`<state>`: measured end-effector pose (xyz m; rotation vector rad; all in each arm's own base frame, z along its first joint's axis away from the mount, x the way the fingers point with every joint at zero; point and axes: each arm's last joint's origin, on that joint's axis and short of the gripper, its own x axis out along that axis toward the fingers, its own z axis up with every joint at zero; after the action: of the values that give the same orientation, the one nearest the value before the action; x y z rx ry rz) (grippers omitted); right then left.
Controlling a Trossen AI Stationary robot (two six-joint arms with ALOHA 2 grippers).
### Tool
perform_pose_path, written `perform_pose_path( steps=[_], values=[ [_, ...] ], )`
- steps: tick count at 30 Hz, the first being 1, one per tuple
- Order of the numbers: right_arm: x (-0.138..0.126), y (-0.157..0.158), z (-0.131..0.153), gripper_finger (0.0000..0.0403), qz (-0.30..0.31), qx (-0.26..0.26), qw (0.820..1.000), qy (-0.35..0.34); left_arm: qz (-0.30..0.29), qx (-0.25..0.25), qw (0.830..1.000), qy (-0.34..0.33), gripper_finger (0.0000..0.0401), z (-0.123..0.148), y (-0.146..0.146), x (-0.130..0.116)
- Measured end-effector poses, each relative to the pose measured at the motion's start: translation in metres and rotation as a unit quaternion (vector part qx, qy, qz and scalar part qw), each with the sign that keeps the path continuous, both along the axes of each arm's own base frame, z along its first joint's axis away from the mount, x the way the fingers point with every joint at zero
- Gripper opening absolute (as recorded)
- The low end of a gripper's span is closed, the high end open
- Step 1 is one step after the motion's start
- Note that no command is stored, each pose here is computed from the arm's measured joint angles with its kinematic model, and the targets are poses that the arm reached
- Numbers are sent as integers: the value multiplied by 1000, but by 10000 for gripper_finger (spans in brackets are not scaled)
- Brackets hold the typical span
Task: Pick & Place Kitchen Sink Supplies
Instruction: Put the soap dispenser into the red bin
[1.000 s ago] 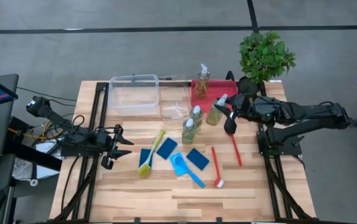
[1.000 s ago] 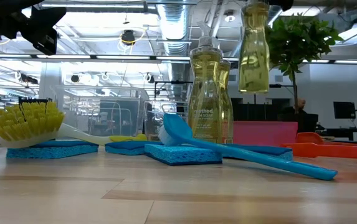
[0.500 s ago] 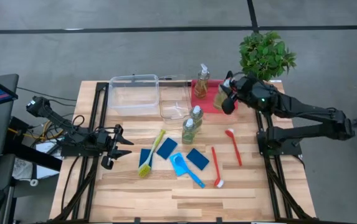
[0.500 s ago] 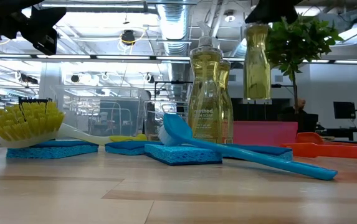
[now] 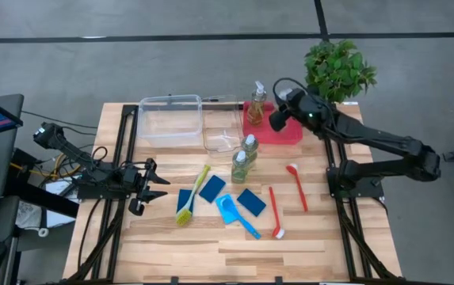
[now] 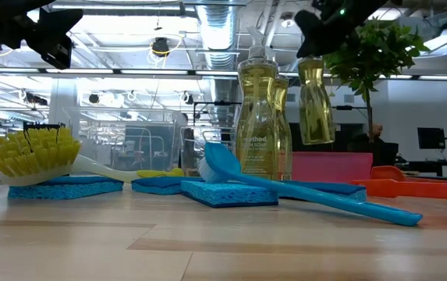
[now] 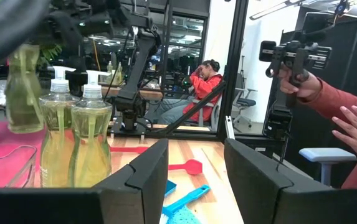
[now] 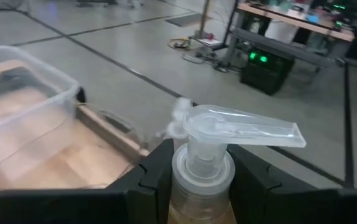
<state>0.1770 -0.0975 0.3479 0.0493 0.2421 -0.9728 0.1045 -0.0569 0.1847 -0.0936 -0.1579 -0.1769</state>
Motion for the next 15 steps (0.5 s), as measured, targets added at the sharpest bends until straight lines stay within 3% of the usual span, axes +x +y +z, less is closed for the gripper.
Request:
perform_pose_path(
  steps=[15],
  values=[
    [9, -45, -25, 111, -91, 58, 994, -5, 0, 0, 1000, 0, 158, 0, 0, 0]
  ],
)
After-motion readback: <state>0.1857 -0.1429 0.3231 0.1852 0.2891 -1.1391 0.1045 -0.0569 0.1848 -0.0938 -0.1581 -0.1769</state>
